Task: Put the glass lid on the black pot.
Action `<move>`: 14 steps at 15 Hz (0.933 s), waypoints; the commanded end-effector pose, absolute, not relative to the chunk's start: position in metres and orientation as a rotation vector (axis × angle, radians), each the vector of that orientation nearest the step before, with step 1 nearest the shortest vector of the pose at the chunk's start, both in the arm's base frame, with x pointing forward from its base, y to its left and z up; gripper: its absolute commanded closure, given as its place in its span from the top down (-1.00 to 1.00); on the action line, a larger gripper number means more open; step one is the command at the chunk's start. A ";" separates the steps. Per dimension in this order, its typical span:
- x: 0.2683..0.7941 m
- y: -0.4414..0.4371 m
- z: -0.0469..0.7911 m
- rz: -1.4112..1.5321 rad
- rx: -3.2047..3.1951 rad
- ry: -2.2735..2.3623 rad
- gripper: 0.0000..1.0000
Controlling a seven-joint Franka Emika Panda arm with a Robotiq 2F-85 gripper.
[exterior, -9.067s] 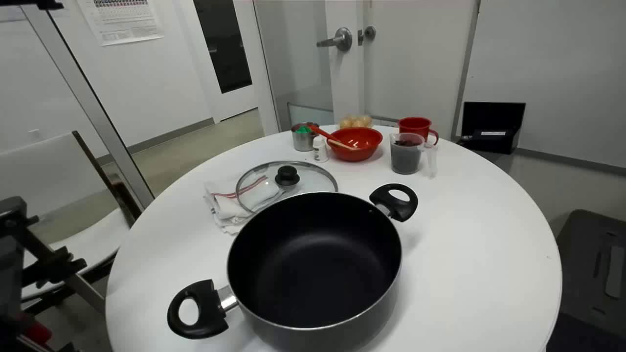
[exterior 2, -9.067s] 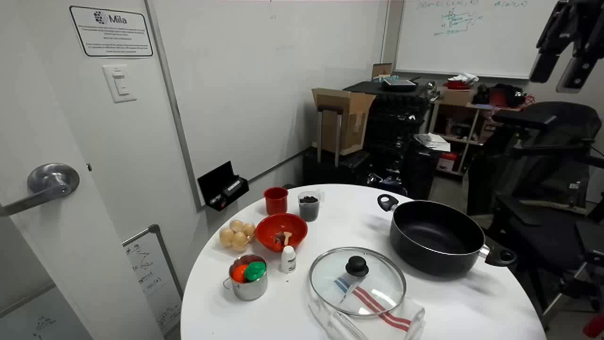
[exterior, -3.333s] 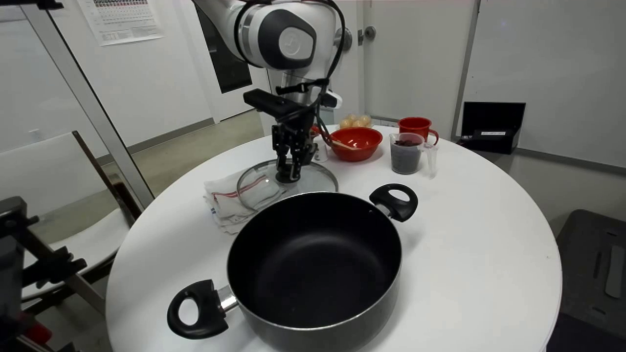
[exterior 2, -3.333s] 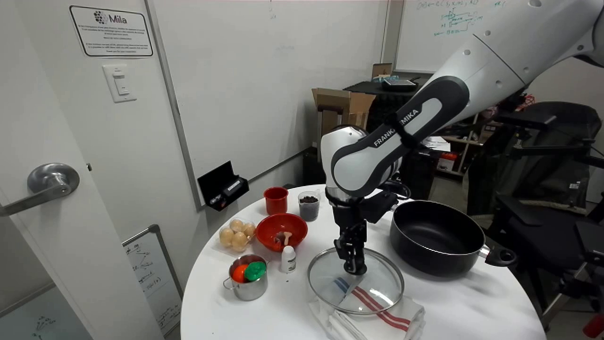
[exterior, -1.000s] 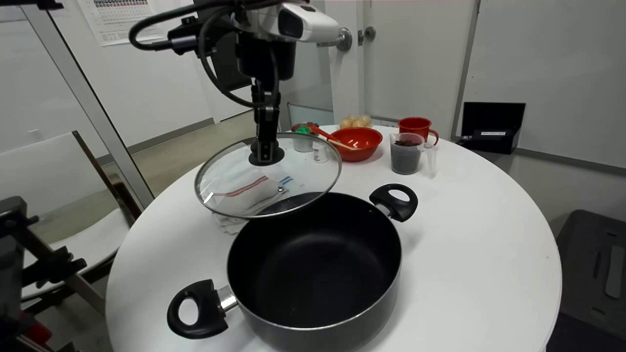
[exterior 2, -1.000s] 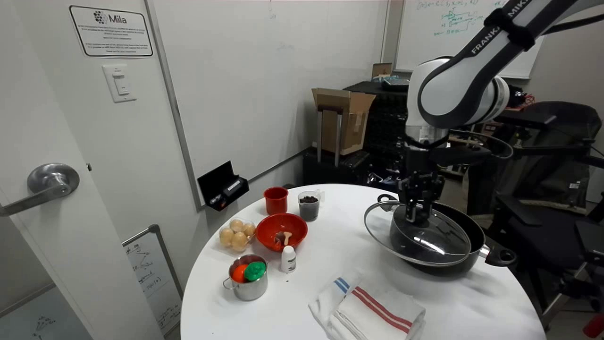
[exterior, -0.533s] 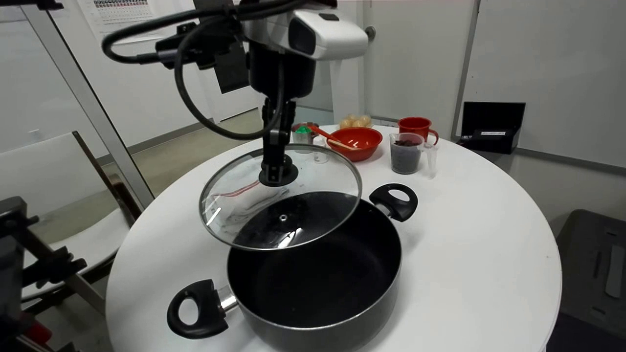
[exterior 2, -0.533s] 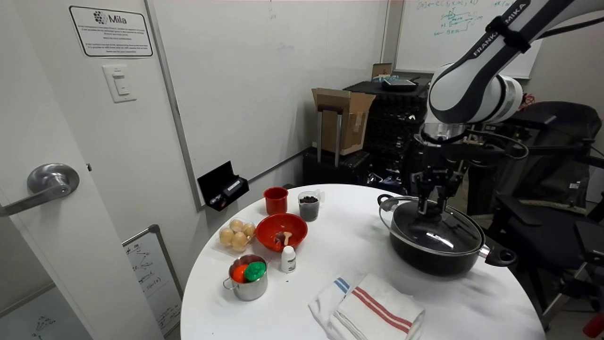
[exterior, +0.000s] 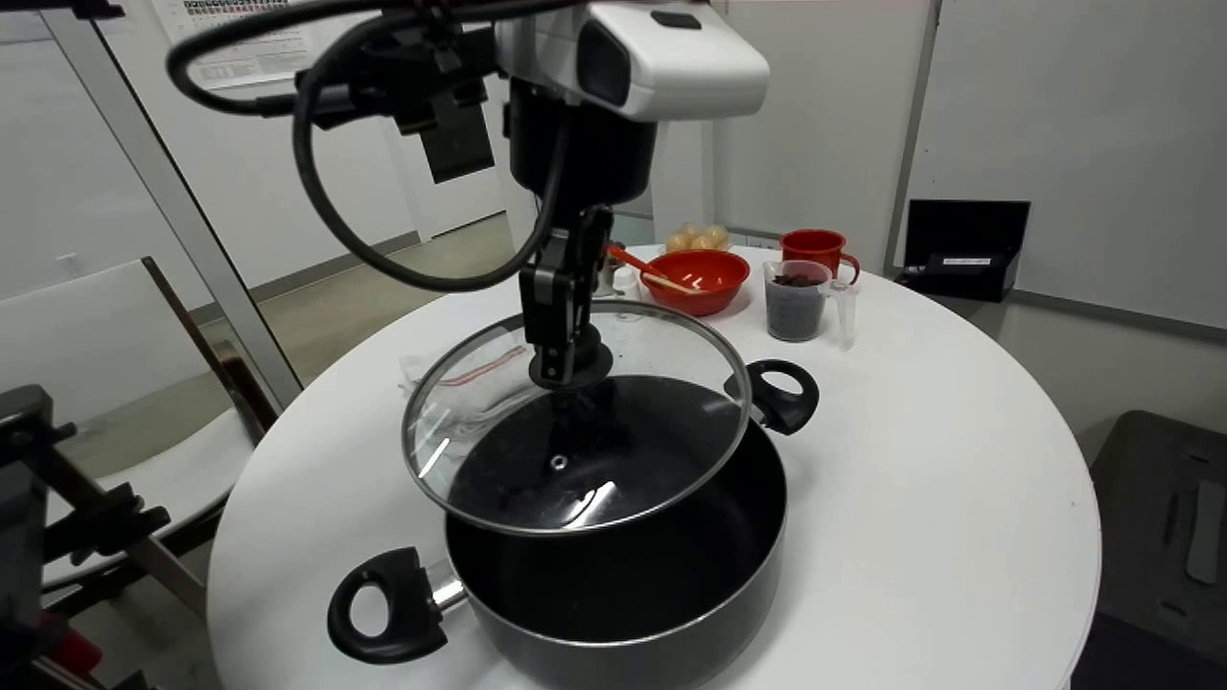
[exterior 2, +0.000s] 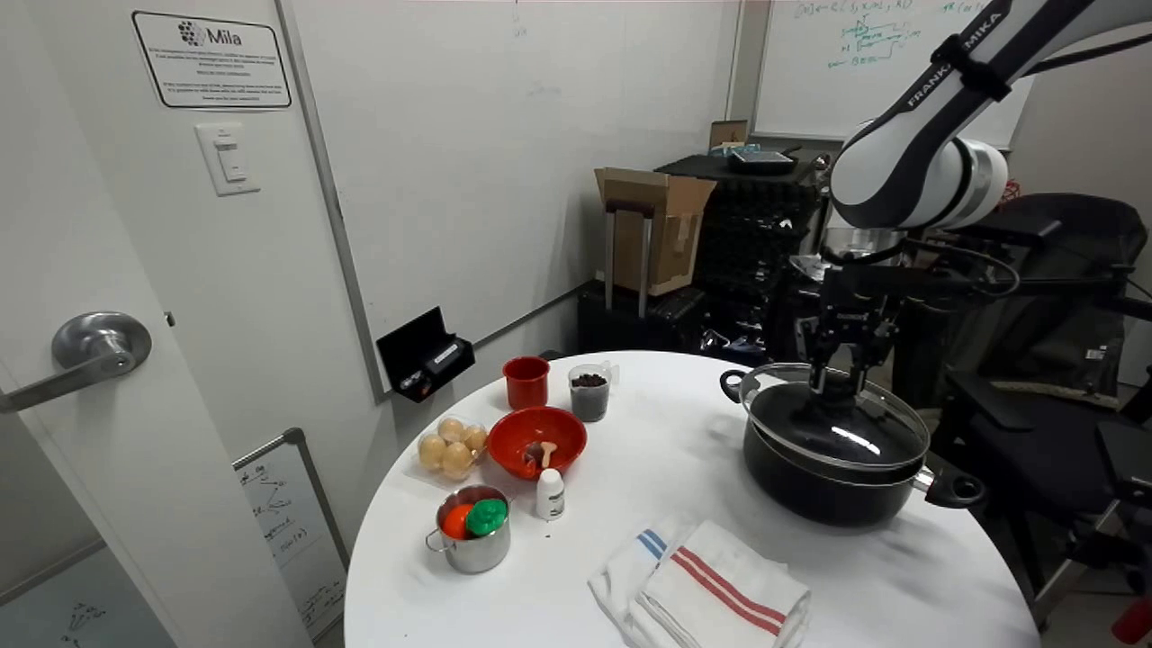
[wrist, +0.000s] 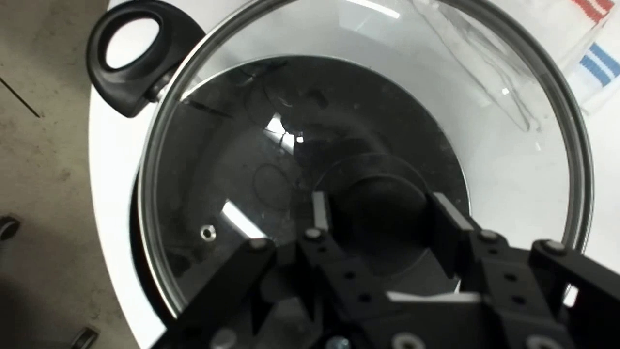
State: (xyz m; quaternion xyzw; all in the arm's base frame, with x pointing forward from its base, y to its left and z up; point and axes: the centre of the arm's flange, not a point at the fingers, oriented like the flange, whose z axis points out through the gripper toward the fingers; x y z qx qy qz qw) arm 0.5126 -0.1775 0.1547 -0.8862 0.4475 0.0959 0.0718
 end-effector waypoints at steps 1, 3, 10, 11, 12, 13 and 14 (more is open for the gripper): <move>0.514 -0.185 0.166 0.278 -2.605 1.475 -0.50; 0.513 -0.190 0.165 0.283 -2.583 1.531 -0.50; 0.508 -0.204 0.151 0.306 -2.505 1.691 -0.50; 0.506 -0.205 0.149 0.311 -2.494 1.707 -0.50; 0.506 -0.206 0.147 0.313 -2.487 1.723 -0.50; 0.505 -0.207 0.145 0.316 -2.481 1.738 -0.50; 0.505 -0.208 0.143 0.318 -2.474 1.754 -0.50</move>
